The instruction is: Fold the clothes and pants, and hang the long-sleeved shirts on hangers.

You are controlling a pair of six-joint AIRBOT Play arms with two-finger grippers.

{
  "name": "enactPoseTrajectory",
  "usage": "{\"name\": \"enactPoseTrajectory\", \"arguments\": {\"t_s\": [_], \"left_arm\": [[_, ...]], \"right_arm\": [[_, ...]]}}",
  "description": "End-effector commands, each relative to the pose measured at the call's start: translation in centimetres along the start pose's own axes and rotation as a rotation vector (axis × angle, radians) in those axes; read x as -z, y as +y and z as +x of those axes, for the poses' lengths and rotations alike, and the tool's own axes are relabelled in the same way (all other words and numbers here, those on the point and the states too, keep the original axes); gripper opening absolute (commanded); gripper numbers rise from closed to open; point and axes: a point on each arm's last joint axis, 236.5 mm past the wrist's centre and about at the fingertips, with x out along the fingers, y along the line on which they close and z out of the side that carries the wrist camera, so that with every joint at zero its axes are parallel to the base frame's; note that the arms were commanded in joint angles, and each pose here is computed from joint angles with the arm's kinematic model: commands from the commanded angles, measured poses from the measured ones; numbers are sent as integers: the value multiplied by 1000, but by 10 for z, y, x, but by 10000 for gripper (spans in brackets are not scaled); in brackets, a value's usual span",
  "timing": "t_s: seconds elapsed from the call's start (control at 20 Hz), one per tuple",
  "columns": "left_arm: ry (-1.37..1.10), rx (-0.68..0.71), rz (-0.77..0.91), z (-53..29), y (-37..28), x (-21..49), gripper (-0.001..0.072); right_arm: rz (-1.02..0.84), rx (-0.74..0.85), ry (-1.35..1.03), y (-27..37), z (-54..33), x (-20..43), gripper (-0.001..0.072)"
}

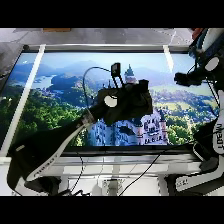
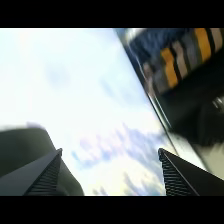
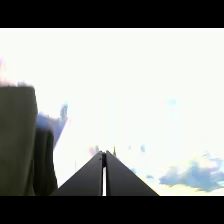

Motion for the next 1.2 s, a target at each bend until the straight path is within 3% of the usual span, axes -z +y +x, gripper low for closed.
{"name": "enactPoseTrajectory", "arguments": {"t_s": [0.0,0.05,0.1,0.15,0.2,0.4,0.6,0.95,1.15], "left_arm": [[-96,-28,267,-16,14,-59,576],[-110,-48,336,-19,24,-71,260],[-101,-66,399,-20,36,-76,35],[-75,-86,445,-19,52,-77,19],[-43,-106,453,-17,70,-75,19],[232,-162,469,-11,155,-16,15],[603,-221,775,-36,209,57,15],[677,-57,905,-22,124,141,18],[798,46,986,-52,69,180,18]], "right_arm": [[39,-364,95,47,38,33,32],[97,-430,84,60,47,32,69],[140,-471,67,70,56,29,264],[167,-479,55,76,63,27,506],[171,-467,43,81,71,26,595],[181,-405,-4,95,86,14,605],[186,-410,6,104,87,16,634],[147,-463,248,114,95,73,682],[97,-415,256,102,101,79,692]]}}
